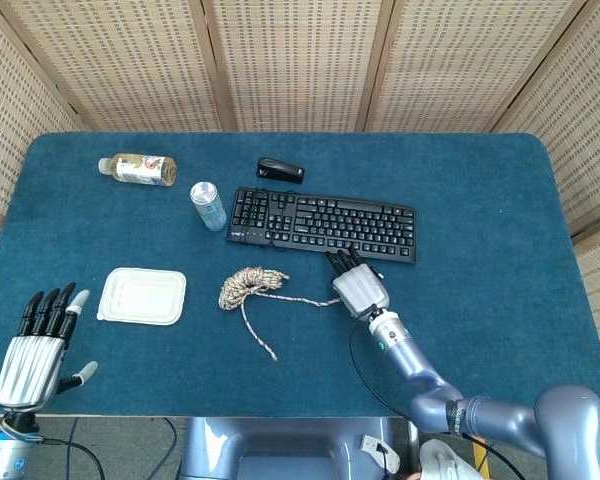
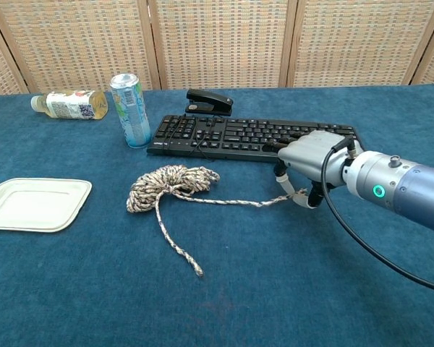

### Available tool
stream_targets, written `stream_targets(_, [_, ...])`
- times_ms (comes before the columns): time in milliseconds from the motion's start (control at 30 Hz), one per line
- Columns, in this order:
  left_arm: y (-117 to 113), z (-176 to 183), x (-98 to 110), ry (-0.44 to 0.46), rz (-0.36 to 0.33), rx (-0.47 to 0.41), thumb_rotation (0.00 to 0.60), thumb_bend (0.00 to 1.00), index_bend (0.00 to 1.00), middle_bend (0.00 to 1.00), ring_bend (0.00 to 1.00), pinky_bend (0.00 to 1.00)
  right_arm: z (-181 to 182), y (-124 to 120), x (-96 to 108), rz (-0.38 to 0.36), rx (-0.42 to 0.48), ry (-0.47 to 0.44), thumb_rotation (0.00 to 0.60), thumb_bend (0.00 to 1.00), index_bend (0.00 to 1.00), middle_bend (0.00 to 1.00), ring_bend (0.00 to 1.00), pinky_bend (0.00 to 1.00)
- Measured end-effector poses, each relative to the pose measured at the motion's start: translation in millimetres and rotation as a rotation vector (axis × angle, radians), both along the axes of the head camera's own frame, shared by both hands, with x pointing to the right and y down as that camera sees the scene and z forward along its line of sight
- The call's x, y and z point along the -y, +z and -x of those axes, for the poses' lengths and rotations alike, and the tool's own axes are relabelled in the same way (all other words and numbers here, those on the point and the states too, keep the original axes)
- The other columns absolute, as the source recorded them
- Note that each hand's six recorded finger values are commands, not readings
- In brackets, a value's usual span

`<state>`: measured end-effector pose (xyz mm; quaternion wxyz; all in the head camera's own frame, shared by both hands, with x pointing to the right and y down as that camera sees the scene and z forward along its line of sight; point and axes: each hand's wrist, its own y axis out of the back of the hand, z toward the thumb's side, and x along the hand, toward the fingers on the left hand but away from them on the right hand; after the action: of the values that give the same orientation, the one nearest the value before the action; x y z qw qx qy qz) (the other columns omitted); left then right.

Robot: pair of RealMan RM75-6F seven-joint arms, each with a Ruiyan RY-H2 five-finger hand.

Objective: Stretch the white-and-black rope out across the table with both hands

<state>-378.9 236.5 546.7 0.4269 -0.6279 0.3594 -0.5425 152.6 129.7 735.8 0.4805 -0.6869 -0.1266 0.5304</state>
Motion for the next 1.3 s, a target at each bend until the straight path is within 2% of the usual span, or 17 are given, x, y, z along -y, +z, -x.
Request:
stream_targets(100, [5, -26, 10, 0.175, -0.031, 0.006, 0.600, 0.02, 0.03, 0.00, 0.00, 0.00, 1, -1, 0, -0.001, -0.003, 0.000, 0.600, 0.45, 0.66, 0.00, 0.00, 0.00])
stream_targets(233, [18, -61, 24, 0.407, -0.041, 0.002, 0.600, 0.06, 0.27, 0.00, 0.00, 0.00, 3, -3, -1, -0.001, -0.001, -0.001, 0.600, 0.45, 0.66, 0.00, 0.00, 0.00])
stream_targets(333, [29, -83, 34, 0.555, -0.039, -0.030, 0.600, 0.08, 0.37, 0.00, 0.00, 0.00, 5, -4, -2, -0.002, 0.001, 0.000, 0.600, 0.45, 0.66, 0.00, 0.00, 0.00])
stream_targets(467, [51, -104, 47, 0.712, -0.034, -0.040, 0.600, 0.10, 0.41, 0.00, 0.00, 0.00, 6, -4, -3, -0.003, -0.004, -0.006, 0.600, 0.45, 0.66, 0.00, 0.00, 0.00])
stream_targets(567, [71, -121, 54, 0.783, -0.012, -0.052, 0.600, 0.12, 0.42, 0.00, 0.00, 0.00, 7, -5, -3, -0.005, -0.009, -0.009, 0.600, 0.45, 0.66, 0.00, 0.00, 0.00])
stream_targets(700, [90, -145, 55, 0.853, 0.010, -0.062, 0.600, 0.14, 0.44, 0.00, 0.00, 0.00, 8, -6, -1, -0.008, -0.013, -0.010, 0.600, 0.45, 0.67, 0.00, 0.00, 0.00])
stream_targets(867, [107, -172, 50, 0.894, 0.032, -0.094, 0.600, 0.16, 0.46, 0.00, 0.00, 0.00, 7, -4, -1, 0.002, -0.019, 0.000, 0.600, 0.46, 0.67, 0.00, 0.00, 0.00])
stream_targets(1067, [131, -203, 45, 0.910, 0.080, -0.094, 0.600, 0.19, 0.48, 0.00, 0.00, 0.00, 6, 0, -3, 0.013, -0.025, -0.001, 0.600, 0.46, 0.67, 0.00, 0.00, 0.00])
stream_targets(1300, [147, -226, 43, 0.912, 0.107, -0.097, 0.600, 0.20, 0.52, 0.00, 0.00, 0.00, 5, 1, 0, 0.015, -0.025, 0.002, 0.600, 0.46, 0.67, 0.00, 0.00, 0.00])
